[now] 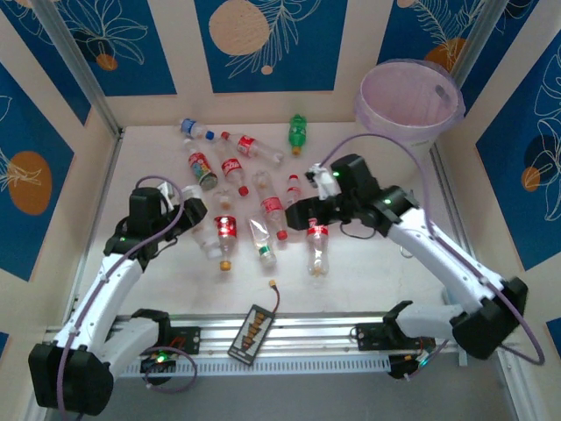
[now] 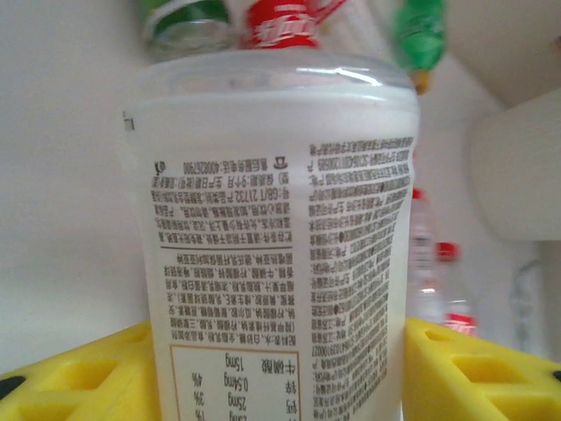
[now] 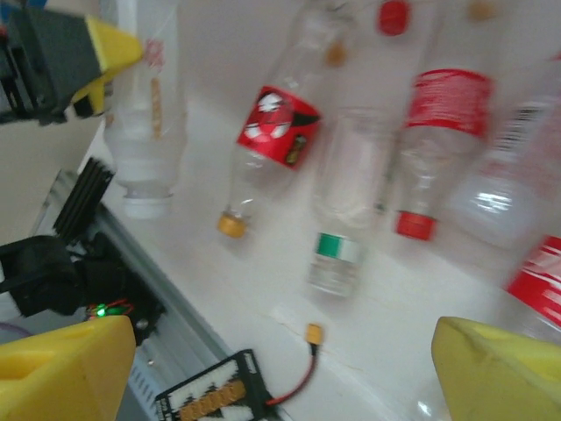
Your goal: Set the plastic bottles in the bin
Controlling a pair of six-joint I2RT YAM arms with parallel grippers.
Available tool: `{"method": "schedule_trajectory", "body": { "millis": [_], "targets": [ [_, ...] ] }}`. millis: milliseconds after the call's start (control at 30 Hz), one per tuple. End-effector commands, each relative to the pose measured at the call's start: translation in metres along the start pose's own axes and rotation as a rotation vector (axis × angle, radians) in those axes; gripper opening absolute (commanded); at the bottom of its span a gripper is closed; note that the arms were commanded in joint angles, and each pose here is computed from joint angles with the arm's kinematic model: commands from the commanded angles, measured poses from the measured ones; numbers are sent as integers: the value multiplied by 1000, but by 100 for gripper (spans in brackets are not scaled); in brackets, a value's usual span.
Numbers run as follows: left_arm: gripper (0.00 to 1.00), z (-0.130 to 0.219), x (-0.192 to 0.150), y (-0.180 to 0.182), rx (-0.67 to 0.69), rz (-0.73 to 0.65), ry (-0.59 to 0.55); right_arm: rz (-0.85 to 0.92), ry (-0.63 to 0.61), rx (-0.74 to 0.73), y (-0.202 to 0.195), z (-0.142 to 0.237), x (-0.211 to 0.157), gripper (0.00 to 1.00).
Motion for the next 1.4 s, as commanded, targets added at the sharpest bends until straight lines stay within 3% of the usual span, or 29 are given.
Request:
{"method": "schedule_trajectory", "body": {
  "millis": [0,100,267,467,667,833,933,1067,1233,1367],
  "targets": [
    [60,-7,8,-40,-259,132,-20,25,27,194,44,-30,11,88],
    [62,-16,14,-54,-355,190,-18,12,87,238,54,-66,17,88],
    [62,-18,25,-68,-389,193,-40,39,137,230,69,-113,20,87],
    [62,-25,32,-79,-415,205,-49,9,163,279,76,-137,23,85],
    [61,-32,36,-91,-453,210,-53,-21,166,307,77,-143,27,75],
    [62,-33,38,-94,-453,204,-64,-48,175,306,70,-143,28,59],
    [74,-33,39,-95,-453,195,-66,-50,162,302,68,-136,32,55],
    [100,-26,47,-96,-449,154,-88,-26,130,229,60,-113,42,55],
    [100,-1,65,-79,-367,88,-140,21,16,13,30,-58,73,55],
    [100,-2,53,-58,-240,17,-90,66,-118,-126,13,1,109,54]
  ]
}}
Point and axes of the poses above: each hand's point on the last joint's axis, 136 mm out from that joint toward the fingers, its own z axis back along the fingers, its own y axis along the line the jaws close on, x = y × z, the point moved 1 cm from there along z, back along the fingers, and after that the axes turned 12 degrees about -z, right-handed, at the moved point
